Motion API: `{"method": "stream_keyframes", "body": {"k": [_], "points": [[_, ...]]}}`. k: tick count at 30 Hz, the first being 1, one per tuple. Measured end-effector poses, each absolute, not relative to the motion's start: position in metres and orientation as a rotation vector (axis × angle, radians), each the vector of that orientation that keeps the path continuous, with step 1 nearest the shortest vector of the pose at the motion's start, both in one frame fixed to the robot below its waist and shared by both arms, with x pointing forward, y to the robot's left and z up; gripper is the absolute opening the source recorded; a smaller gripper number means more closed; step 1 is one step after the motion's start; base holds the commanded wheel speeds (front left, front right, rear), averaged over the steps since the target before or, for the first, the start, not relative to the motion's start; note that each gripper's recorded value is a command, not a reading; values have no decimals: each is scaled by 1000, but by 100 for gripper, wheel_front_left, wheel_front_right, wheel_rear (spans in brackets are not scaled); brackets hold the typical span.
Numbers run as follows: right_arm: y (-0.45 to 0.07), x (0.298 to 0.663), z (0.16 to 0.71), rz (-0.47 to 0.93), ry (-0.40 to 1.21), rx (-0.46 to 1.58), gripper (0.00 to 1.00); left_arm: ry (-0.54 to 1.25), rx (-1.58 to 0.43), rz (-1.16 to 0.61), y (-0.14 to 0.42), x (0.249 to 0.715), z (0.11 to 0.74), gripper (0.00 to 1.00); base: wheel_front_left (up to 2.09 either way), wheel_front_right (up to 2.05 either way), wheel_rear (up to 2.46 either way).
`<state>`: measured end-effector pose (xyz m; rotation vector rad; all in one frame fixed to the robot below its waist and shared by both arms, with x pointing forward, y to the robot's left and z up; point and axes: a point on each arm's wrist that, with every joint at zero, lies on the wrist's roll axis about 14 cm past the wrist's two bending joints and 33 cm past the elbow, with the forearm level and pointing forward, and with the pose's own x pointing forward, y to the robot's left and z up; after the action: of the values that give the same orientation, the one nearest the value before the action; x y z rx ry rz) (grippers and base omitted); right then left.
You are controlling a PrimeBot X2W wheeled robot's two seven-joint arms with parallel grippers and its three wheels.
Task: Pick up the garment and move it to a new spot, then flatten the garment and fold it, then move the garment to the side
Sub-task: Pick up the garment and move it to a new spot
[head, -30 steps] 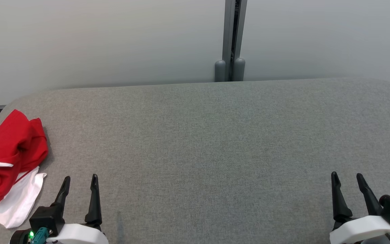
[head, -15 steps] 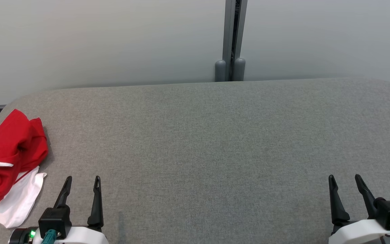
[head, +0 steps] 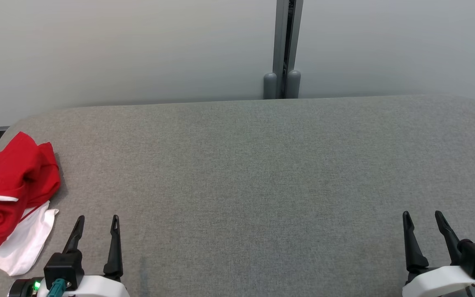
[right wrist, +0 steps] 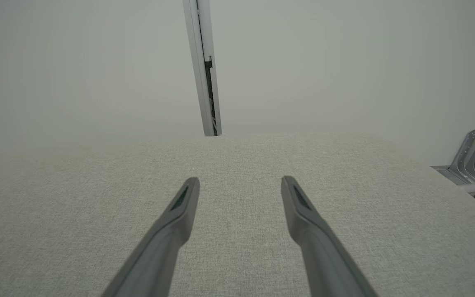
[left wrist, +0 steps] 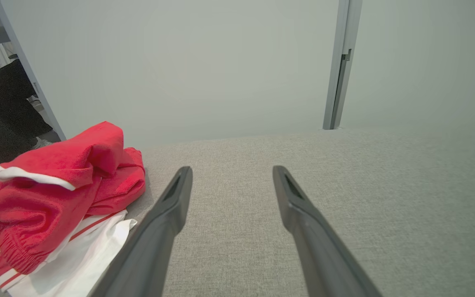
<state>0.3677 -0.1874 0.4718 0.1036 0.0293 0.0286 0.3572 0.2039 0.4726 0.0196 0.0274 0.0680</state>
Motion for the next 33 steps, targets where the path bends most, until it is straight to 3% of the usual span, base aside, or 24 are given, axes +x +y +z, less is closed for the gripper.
{"method": "stream_keyframes", "body": {"k": [8,20,33], "points": [[-164,376,470,99,38,101,100,44,17,118,221,344,468,100,0,0,0],[-81,401,467,342,59,98,100,37,27,318,283,297,472,100,0,0,0],[28,414,471,627,58,111,100,61,28,660,357,198,468,100,0,0,0]]}}
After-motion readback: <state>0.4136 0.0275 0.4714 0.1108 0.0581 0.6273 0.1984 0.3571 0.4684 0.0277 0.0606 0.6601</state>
